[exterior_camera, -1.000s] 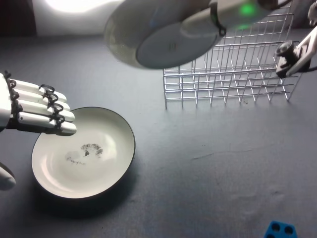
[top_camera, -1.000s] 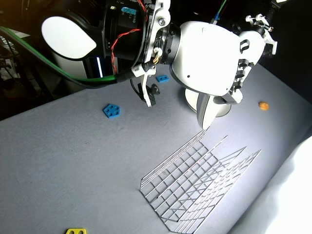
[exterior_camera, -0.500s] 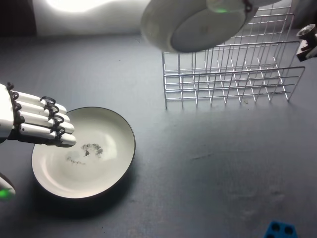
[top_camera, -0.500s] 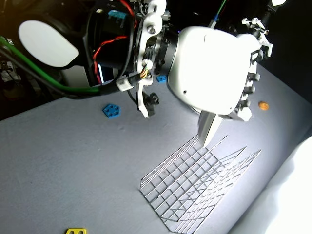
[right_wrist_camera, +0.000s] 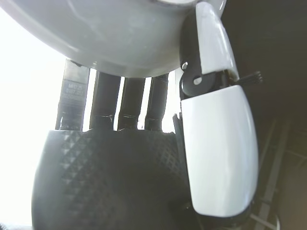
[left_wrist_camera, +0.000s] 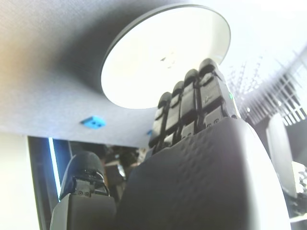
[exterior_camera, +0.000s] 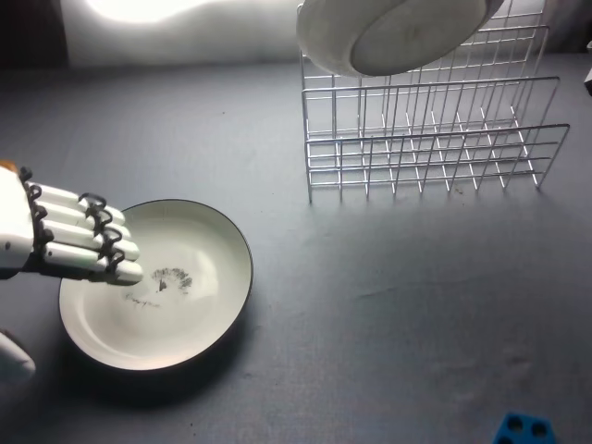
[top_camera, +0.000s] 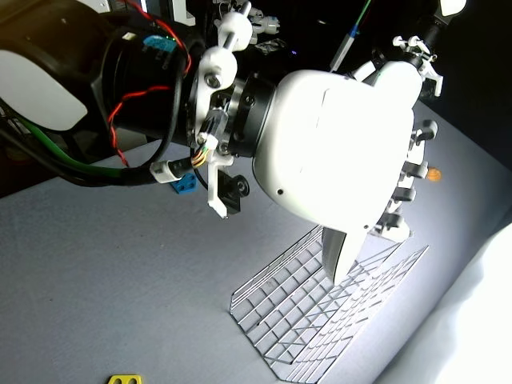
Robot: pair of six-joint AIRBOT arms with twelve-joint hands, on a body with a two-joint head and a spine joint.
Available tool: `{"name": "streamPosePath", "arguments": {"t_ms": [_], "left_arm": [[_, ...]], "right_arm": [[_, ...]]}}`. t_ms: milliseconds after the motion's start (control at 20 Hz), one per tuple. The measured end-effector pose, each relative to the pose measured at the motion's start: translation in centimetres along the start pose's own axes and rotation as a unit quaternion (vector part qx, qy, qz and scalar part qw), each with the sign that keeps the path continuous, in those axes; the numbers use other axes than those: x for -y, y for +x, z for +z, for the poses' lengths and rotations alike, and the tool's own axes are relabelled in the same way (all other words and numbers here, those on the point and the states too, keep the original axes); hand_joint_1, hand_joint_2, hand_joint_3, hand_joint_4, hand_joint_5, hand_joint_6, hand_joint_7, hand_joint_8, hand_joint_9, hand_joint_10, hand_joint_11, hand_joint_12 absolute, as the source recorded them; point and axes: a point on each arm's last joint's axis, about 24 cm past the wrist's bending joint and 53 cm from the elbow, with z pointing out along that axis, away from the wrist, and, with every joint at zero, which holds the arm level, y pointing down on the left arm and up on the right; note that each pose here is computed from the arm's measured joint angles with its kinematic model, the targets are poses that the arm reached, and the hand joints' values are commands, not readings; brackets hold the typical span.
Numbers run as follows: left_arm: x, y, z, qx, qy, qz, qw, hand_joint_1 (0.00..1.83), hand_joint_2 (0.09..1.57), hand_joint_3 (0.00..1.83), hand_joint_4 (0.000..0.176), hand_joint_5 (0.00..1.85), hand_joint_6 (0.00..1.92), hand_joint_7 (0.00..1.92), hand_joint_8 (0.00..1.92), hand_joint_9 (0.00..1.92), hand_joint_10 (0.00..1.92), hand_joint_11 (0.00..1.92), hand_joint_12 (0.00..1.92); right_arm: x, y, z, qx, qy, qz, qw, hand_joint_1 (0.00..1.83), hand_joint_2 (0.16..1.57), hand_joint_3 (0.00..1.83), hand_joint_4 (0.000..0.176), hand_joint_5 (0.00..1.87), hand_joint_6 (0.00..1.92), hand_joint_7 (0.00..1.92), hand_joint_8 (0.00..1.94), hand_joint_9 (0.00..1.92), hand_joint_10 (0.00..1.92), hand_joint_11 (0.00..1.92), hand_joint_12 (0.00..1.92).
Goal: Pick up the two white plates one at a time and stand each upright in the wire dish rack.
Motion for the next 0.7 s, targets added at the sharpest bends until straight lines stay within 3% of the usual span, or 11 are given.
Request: {"name": "streamPosePath", "arguments": {"t_ms": [400,650,700], "left_arm": [[-0.5,-0.1,-0.2,0.000,-0.005,0.007,1.0000,0.00,1.15,0.01,0.000,0.02,0.01,0.00,0.00,0.00,0.00,0.00,0.00],[-1.5,-0.8,-0.4,0.014,-0.015,0.000,0.9998,0.00,1.14,0.00,0.000,0.00,0.00,0.01,0.00,0.00,0.00,0.00,0.00],[-1.4,-0.8,-0.3,0.014,-0.013,0.000,0.9998,0.00,1.15,0.00,0.000,0.00,0.00,0.00,0.00,0.00,0.00,0.00,0.00]], "right_arm": [[2.2,-2.5,-0.3,0.023,0.032,0.040,0.9984,1.21,1.12,0.00,0.027,0.94,1.07,1.01,0.94,1.11,0.40,0.70,1.27],[3.4,-2.4,-0.4,0.020,0.055,0.067,0.9960,1.21,1.12,0.00,0.028,0.94,1.06,1.01,0.95,1.12,0.40,0.71,1.25],[3.6,-2.4,-0.3,0.019,0.059,0.067,0.9958,1.22,1.10,0.00,0.029,0.98,0.99,1.05,0.90,1.15,0.40,0.74,1.24]]}}
